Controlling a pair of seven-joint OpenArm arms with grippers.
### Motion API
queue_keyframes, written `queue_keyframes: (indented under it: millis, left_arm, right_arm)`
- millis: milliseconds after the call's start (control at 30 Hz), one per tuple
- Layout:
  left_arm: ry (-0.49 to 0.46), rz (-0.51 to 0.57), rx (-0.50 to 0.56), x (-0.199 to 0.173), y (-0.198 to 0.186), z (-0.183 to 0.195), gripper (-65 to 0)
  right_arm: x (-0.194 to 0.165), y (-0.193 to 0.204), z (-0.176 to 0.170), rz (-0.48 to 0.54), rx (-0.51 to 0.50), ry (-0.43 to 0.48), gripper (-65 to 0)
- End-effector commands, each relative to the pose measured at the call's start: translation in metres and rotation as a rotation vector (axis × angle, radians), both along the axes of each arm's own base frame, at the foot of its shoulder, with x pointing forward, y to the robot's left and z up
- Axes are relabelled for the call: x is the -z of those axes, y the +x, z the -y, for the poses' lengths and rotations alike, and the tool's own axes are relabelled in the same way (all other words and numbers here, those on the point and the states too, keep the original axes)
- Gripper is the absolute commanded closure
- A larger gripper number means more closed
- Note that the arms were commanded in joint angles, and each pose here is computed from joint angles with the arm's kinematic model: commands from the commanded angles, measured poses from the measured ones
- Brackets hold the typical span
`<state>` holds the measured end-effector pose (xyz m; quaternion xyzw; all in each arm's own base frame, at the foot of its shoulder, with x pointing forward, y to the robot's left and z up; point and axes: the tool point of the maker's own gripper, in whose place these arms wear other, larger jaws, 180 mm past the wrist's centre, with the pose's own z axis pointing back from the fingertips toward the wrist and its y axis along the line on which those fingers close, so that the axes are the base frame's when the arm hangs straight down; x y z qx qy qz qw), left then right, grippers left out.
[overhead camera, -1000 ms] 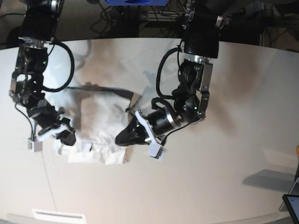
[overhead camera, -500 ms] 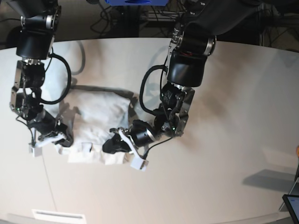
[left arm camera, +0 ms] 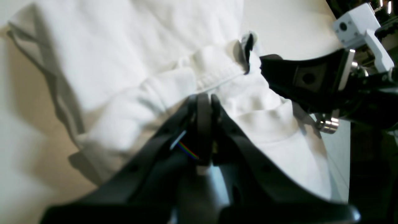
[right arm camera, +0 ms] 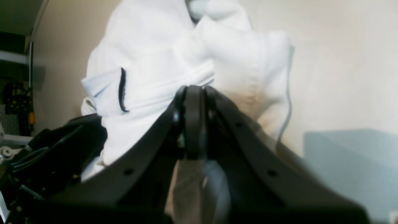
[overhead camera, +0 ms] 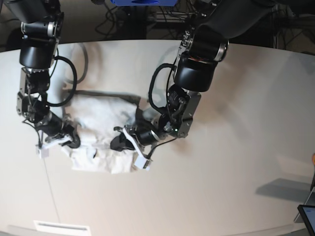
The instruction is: Fold the T-shirt properly
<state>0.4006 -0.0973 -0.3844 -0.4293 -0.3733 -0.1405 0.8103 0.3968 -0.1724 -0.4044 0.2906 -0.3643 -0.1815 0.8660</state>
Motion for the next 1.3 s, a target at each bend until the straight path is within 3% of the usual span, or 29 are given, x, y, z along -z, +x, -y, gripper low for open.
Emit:
queue_keyframes:
  millis: [0,200,333,400,600,800,900,1200,1267]
  left_arm:
    - [-0.041,0.057,-0.007,-0.025,0.015,0.006,0.0]
    - [-0.045,0.062,-0.009,-0.027,0.016,0.006,0.0]
    - [-0.055,0.148,0.003,-0.058,0.022,0.009,0.0]
    - [-0.035,0.188,0.017,-0.072,0.022,0.002,0.0]
    - [-0.002,0.27,0.042,-0.101,0.0,-0.006,0.0]
    - [-0.006,0.213,0.056,-0.079,-0.036,-0.002,0.0]
    - [-0.002,0.206,0.114,-0.073,-0.052,0.015,0.0]
    - [-0.007,0.223,0.189,-0.075,-0.081,0.037,0.0]
    - [-0.008,0.218,0.202,-0.073,-0.088,0.04,0.0]
  right_arm:
    - [-0.021,0.012,0.009,0.055,-0.009,-0.023,-3.6]
    - [-0.062,0.015,0.015,0.148,-0.051,-0.084,-3.6]
    - [-0.089,0.007,0.014,0.214,-0.088,-0.141,-3.6]
    - [-0.093,-0.002,0.015,0.213,-0.098,-0.155,-3.6]
    - [-0.087,-0.04,0.048,0.156,0.008,-0.13,-3.6]
    - [-0.067,-0.064,0.044,0.082,0.02,-0.09,-3.6]
    - [-0.062,-0.067,0.035,0.072,0.017,-0.068,-3.6]
    - [-0.094,-0.078,0.023,0.121,-0.051,-0.135,-3.6]
    - [-0.09,-0.083,0.015,0.108,-0.056,-0.114,-3.6]
